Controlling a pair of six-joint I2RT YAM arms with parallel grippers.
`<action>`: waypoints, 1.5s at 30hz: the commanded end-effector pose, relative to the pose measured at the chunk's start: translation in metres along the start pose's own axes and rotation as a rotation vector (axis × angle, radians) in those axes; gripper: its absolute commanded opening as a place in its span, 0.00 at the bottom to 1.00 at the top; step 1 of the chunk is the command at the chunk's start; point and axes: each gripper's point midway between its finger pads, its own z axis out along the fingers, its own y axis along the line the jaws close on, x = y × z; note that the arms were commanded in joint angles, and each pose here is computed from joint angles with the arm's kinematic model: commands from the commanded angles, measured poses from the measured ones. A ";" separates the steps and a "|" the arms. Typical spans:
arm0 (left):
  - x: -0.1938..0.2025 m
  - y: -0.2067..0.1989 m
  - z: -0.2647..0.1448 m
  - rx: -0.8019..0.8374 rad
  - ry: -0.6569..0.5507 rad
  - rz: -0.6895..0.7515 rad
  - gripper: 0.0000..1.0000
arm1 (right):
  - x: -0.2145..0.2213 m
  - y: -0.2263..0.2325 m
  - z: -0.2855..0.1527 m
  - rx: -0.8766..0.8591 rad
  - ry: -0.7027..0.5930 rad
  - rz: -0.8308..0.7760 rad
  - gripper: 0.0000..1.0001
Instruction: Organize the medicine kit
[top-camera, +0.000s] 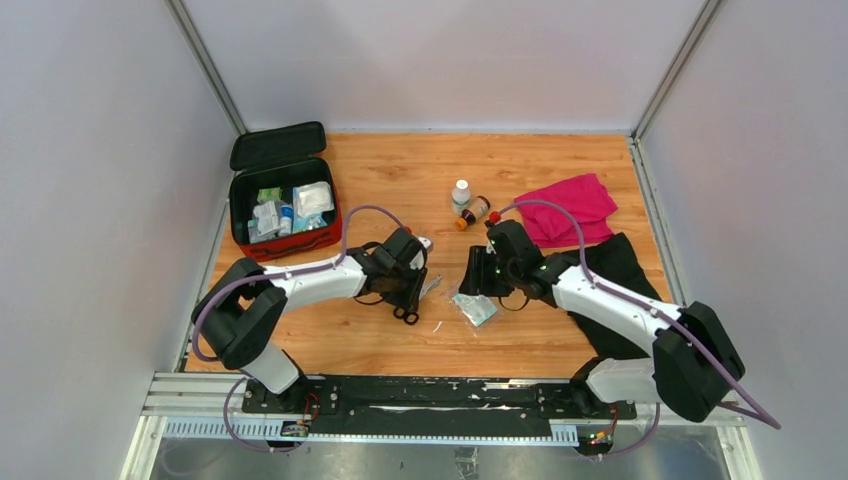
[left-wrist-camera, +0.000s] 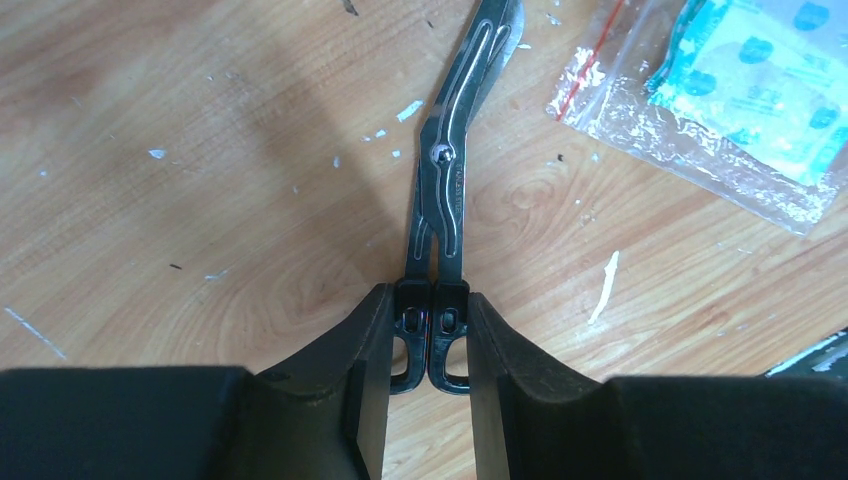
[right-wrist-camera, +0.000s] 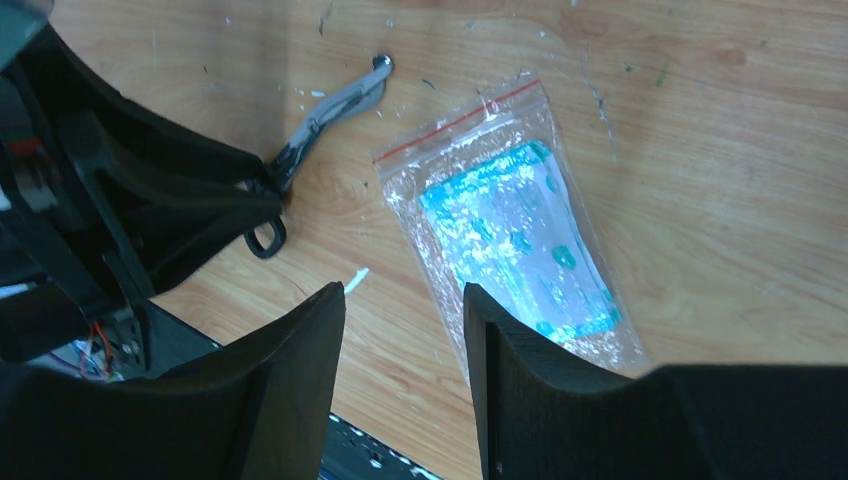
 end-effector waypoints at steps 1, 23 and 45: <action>0.019 -0.008 0.000 0.050 0.039 -0.029 0.23 | -0.022 0.021 0.010 -0.042 -0.052 0.113 0.52; 0.017 -0.022 -0.004 0.123 0.025 -0.066 0.22 | 0.020 0.041 0.055 -0.075 0.146 0.541 0.45; 0.017 -0.023 -0.003 0.123 0.038 -0.061 0.21 | 0.054 0.062 0.100 -0.096 0.296 0.600 0.38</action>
